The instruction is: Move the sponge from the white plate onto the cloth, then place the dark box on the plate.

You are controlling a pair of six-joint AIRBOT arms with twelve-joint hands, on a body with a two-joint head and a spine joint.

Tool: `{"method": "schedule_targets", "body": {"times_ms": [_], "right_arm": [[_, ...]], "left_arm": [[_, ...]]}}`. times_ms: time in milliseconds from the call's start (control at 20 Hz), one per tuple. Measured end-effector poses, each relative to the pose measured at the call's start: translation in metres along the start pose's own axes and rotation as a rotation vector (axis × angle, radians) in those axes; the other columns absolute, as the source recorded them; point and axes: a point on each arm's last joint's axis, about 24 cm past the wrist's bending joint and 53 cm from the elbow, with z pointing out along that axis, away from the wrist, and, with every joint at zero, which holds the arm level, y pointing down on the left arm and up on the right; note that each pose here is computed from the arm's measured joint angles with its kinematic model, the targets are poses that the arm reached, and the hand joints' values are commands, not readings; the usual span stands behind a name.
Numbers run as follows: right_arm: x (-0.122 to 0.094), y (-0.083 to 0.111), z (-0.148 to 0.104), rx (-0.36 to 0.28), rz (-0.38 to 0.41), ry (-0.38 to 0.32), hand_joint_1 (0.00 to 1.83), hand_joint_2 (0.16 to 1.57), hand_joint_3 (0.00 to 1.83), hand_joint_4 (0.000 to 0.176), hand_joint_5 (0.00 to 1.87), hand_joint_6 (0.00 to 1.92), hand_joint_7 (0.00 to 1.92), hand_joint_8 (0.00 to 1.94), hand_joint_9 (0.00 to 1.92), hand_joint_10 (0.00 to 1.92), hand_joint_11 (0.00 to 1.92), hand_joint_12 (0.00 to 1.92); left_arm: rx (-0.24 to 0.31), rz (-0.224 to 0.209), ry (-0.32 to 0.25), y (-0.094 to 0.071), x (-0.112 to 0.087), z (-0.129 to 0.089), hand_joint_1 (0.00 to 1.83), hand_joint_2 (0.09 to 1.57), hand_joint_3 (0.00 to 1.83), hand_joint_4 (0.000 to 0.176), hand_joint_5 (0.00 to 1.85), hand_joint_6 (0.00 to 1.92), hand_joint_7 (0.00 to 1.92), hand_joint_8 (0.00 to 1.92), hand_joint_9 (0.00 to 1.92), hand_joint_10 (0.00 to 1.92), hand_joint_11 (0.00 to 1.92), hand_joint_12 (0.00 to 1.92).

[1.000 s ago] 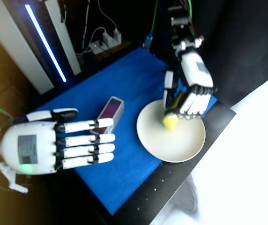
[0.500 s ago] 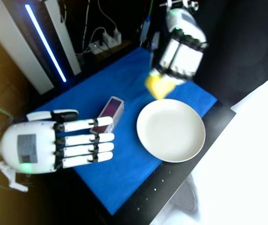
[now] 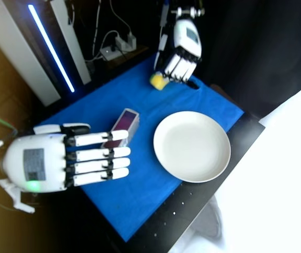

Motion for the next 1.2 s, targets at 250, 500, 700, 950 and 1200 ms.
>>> {"method": "schedule_targets", "body": {"times_ms": [250, 500, 700, 950, 1200], "right_arm": [[0.0, 0.0, 0.0, 0.002, 0.001, -0.001, 0.84, 1.1, 0.0, 0.157, 0.31, 0.0, 0.26, 0.0, 0.16, 0.0, 0.08, 0.03], [0.003, 0.001, 0.0, -0.001, 0.003, 0.006, 0.73, 1.05, 0.0, 0.166, 0.18, 0.0, 0.1, 0.0, 0.03, 0.0, 0.01, 0.01], [0.014, 0.007, 0.001, -0.028, -0.007, 0.043, 0.77, 0.93, 0.0, 0.175, 0.16, 0.0, 0.11, 0.0, 0.02, 0.0, 0.0, 0.0], [0.012, 0.01, 0.001, -0.041, -0.001, 0.033, 0.93, 0.9, 0.0, 0.161, 0.17, 0.0, 0.12, 0.0, 0.07, 0.0, 0.07, 0.02], [0.011, 0.01, 0.001, -0.042, -0.003, 0.033, 0.89, 0.89, 0.0, 0.135, 0.16, 0.0, 0.13, 0.0, 0.1, 0.01, 0.14, 0.05]], "left_arm": [[-0.022, -0.002, 0.041, 0.008, 0.018, 0.002, 0.95, 0.93, 0.0, 0.011, 0.51, 0.0, 0.5, 0.01, 0.52, 0.01, 0.14, 1.02], [-0.021, -0.023, 0.024, 0.006, 0.017, -0.008, 0.73, 0.89, 0.0, 0.051, 0.27, 0.0, 0.29, 0.0, 0.29, 0.01, 0.0, 0.59], [0.012, -0.009, 0.006, -0.005, 0.012, -0.013, 0.75, 0.88, 0.0, 0.109, 0.2, 0.0, 0.2, 0.0, 0.2, 0.0, 0.0, 0.54], [0.084, 0.063, -0.08, -0.034, -0.024, -0.026, 0.75, 0.78, 0.0, 0.165, 0.0, 0.0, 0.02, 0.0, 0.03, 0.01, 0.0, 0.19], [0.159, 0.126, -0.18, -0.061, -0.059, -0.035, 0.76, 0.73, 0.02, 0.157, 0.0, 0.0, 0.0, 0.0, 0.0, 0.0, 0.0, 0.38]]}}
